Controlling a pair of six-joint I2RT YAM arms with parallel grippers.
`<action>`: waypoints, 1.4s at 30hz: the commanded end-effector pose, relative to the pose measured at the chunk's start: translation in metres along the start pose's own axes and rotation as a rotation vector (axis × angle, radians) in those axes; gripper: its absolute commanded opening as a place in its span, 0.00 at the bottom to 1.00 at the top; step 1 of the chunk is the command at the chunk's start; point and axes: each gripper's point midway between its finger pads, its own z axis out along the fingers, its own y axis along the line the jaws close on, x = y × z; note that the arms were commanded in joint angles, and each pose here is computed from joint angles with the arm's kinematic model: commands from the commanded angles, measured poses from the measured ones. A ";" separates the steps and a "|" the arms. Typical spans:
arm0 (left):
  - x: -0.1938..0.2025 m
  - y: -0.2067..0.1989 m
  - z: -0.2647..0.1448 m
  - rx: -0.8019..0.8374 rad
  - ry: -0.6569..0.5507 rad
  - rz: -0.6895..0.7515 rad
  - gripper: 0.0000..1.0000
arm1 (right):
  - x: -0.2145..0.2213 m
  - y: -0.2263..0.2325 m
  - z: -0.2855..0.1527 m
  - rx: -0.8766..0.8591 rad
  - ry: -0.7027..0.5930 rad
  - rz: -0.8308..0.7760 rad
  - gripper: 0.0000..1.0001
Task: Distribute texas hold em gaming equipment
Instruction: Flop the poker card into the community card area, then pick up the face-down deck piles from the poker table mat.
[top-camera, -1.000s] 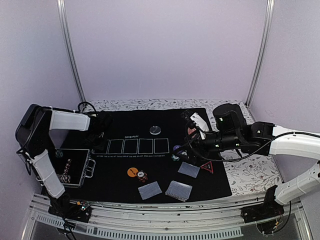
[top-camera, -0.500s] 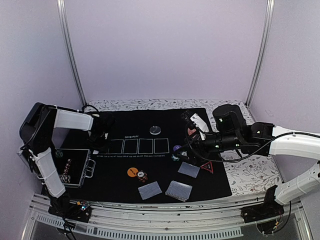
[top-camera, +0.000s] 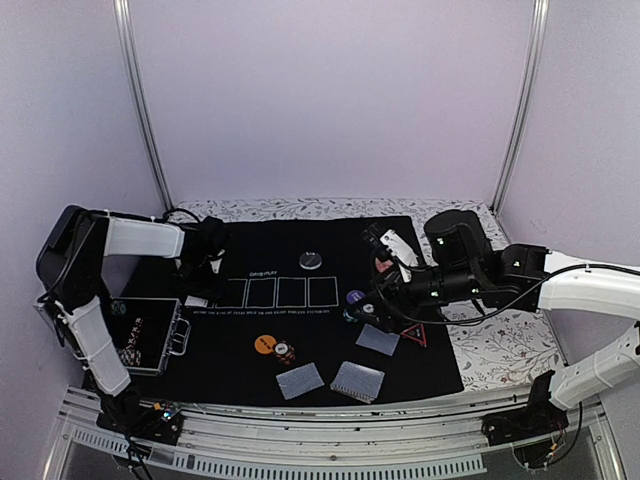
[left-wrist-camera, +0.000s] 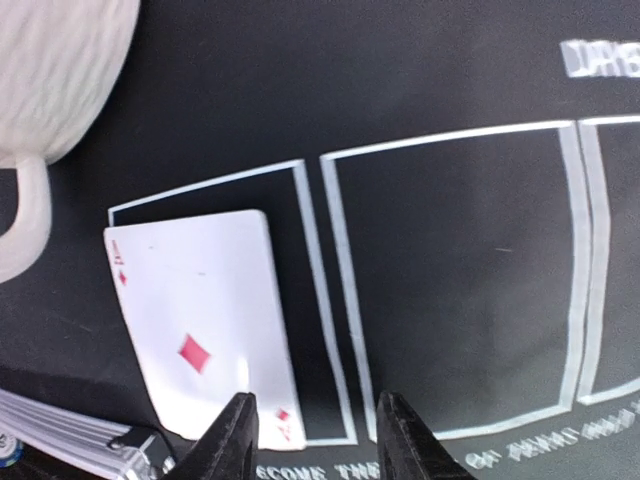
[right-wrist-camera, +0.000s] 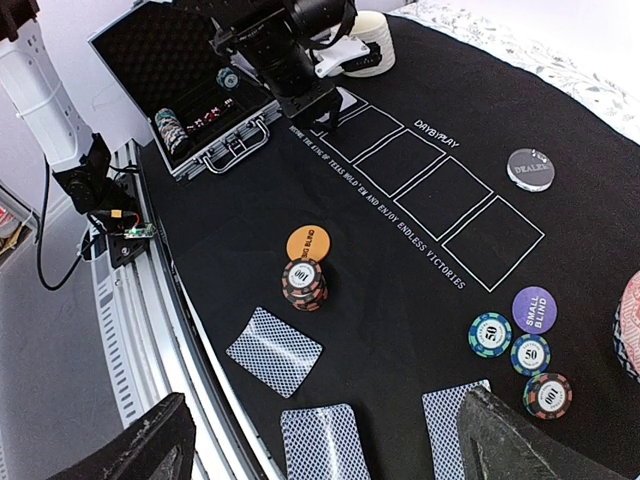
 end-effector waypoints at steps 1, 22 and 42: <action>-0.029 -0.018 -0.043 0.151 -0.118 -0.034 0.43 | 0.008 -0.009 0.007 0.053 0.087 0.041 0.93; 0.009 -0.165 -0.220 0.810 -0.574 0.393 0.73 | 0.186 -0.023 0.037 0.147 0.459 0.675 0.89; 0.063 -0.204 -0.297 1.006 -0.880 0.765 0.80 | 0.165 -0.011 0.043 0.135 0.504 0.017 0.99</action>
